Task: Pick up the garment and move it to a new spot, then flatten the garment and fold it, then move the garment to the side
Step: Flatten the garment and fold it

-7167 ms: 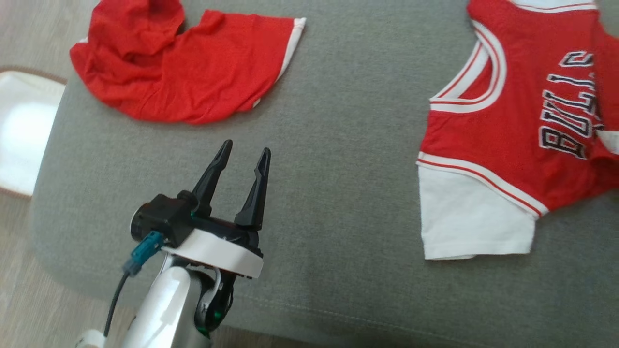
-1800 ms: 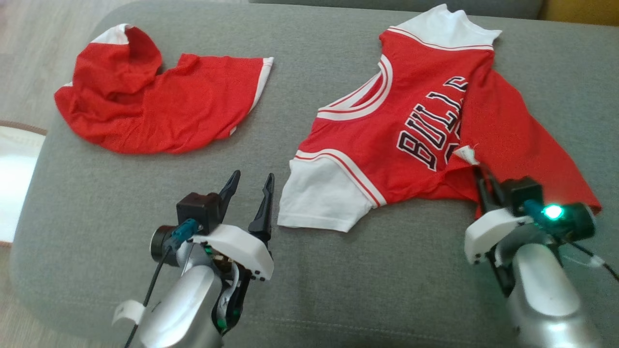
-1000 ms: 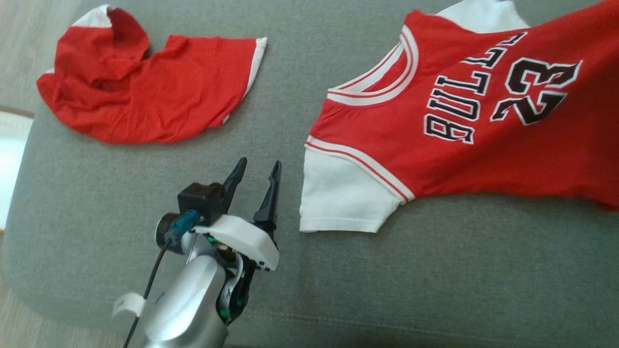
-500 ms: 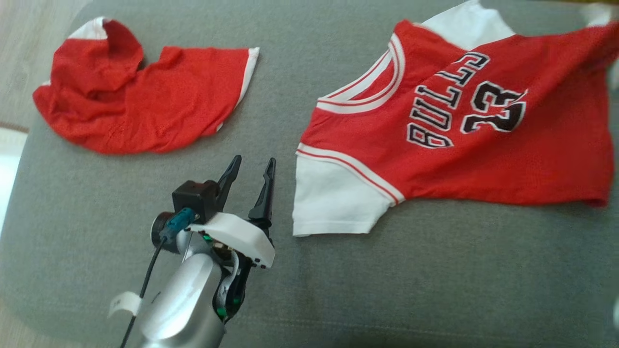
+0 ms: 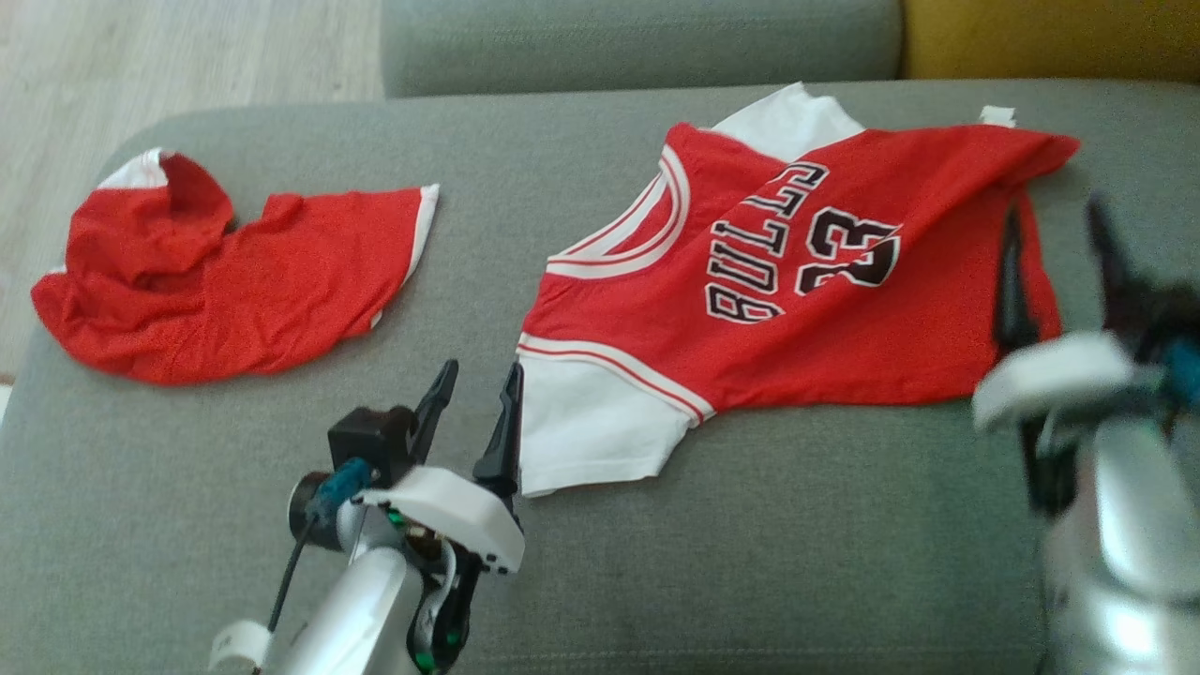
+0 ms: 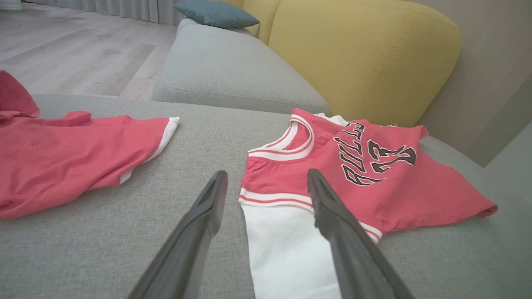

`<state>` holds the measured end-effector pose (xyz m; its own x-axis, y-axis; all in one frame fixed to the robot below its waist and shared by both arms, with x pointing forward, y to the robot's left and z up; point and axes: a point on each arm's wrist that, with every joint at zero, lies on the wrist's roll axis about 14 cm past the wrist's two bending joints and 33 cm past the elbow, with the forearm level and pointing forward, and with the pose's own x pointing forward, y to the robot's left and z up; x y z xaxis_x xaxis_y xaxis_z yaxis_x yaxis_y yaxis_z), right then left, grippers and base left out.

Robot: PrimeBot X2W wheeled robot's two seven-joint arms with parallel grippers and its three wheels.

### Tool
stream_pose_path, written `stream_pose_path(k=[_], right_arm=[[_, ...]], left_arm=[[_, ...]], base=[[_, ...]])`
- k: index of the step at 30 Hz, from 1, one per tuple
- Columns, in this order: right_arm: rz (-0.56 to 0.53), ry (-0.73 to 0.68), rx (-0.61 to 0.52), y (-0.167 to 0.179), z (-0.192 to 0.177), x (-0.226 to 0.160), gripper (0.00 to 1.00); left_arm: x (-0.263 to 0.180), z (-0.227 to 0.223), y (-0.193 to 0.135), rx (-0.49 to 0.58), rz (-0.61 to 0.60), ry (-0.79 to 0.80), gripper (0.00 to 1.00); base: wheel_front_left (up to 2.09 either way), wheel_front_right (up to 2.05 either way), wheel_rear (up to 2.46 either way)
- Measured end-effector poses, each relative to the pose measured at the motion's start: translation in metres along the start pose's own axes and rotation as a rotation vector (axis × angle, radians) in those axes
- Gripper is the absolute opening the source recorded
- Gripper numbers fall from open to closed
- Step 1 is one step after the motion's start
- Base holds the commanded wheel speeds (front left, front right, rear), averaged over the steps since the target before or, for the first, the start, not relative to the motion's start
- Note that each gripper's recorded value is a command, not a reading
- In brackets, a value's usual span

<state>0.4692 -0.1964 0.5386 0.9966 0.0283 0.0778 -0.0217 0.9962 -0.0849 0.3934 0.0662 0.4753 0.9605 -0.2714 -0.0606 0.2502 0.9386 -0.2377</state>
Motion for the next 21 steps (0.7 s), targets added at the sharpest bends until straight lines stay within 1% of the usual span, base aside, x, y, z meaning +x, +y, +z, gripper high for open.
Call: stream_pose_path(k=[5, 9, 11, 15, 21], right_arm=[[0.012, 0.08, 0.036, 0.009, -0.037, -0.06, 1.0], [0.026, 0.138, 0.107, 0.02, -0.06, -0.092, 1.0], [0.03, 0.134, 0.111, 0.022, -0.059, -0.094, 1.0], [0.023, 0.091, 0.106, 0.018, -0.045, -0.087, 1.0], [-0.002, 0.092, 0.102, 0.009, -0.043, -0.085, 1.0]], left_arm=[[-0.009, 0.002, -0.008, -0.004, -0.015, -0.011, 1.0], [-0.014, -0.003, -0.007, -0.013, -0.004, -0.001, 1.0], [-0.015, -0.007, -0.006, -0.011, -0.004, 0.01, 1.0], [-0.014, -0.018, -0.005, -0.004, -0.003, 0.044, 1.0], [-0.017, -0.057, -0.009, 0.01, -0.033, 0.204, 1.0]], base=[[0.0, 0.0, 0.0], [0.0, 0.0, 0.0], [0.0, 0.0, 0.0], [0.0, 0.0, 0.0], [0.0, 0.0, 0.0]])
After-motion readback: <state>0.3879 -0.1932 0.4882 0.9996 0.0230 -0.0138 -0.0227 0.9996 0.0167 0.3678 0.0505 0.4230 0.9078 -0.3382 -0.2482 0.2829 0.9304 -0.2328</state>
